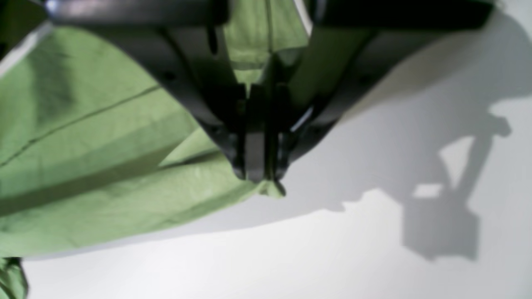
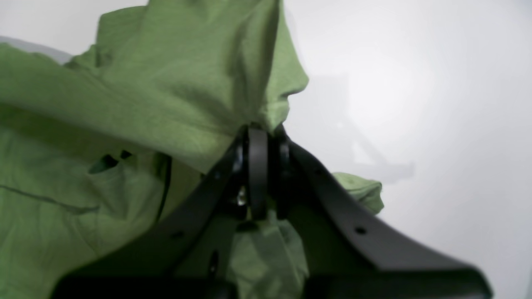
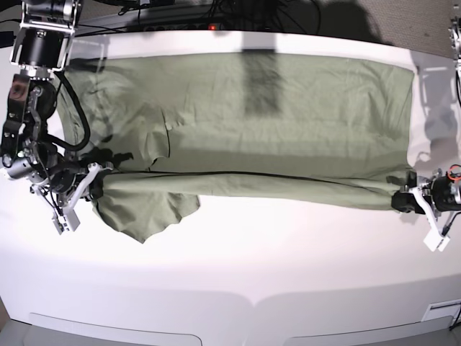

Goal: Fold the T-shirt properly
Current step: 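Lift the hem edge with both grippers and fold it toward the collar edge, then lower the folded hem edge onto the shirt with both grippers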

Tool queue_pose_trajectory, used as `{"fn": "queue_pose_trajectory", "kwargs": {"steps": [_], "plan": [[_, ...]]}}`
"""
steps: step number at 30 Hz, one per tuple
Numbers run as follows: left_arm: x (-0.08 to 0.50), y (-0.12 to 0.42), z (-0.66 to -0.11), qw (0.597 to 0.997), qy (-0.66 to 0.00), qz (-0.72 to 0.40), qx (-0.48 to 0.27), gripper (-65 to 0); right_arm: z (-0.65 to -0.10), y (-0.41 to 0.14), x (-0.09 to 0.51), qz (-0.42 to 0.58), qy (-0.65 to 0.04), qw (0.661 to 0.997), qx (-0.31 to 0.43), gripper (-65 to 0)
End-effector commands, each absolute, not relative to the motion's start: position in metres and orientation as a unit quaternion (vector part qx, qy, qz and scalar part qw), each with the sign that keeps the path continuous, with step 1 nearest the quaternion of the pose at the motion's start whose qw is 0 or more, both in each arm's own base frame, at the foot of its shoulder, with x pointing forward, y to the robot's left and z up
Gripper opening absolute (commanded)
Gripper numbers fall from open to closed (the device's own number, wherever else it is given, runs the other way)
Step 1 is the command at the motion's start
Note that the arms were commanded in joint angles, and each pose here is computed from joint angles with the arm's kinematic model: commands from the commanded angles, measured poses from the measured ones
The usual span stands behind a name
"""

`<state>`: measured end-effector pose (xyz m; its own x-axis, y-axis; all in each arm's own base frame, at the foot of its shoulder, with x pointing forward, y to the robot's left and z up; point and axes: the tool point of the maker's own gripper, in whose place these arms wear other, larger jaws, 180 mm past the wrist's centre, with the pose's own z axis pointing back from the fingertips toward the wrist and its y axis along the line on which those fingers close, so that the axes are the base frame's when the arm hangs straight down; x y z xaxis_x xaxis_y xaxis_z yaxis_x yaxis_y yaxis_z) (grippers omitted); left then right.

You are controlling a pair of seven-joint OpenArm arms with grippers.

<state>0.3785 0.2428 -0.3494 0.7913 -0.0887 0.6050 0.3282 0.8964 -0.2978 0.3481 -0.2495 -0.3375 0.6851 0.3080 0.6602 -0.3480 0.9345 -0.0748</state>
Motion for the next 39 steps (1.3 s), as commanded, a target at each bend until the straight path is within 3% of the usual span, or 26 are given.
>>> {"fn": "queue_pose_trajectory", "kwargs": {"steps": [1, 17, 28, 39], "plan": [[0.392, 0.247, -0.324, 0.914, -0.333, -0.120, -0.196, -65.0, -0.319, -0.256, 0.356, 0.186, -0.376, 0.907, 0.016, -65.0], [0.359, 0.229, -0.328, 0.915, -0.314, -0.170, -0.190, -65.0, -0.310, -0.249, 0.346, 0.204, -0.380, 0.902, 0.018, -65.0], [0.329, 0.222, -0.349, 0.923, -0.283, -0.190, -0.181, -65.0, -0.345, -0.258, 0.310, 0.205, -0.327, 0.922, 0.006, -65.0], [0.328, 0.222, -0.350, 0.926, -0.287, -0.181, -0.163, -65.0, -0.345, -0.277, 0.300, 0.177, -0.326, 0.929, -0.005, -65.0]]}}
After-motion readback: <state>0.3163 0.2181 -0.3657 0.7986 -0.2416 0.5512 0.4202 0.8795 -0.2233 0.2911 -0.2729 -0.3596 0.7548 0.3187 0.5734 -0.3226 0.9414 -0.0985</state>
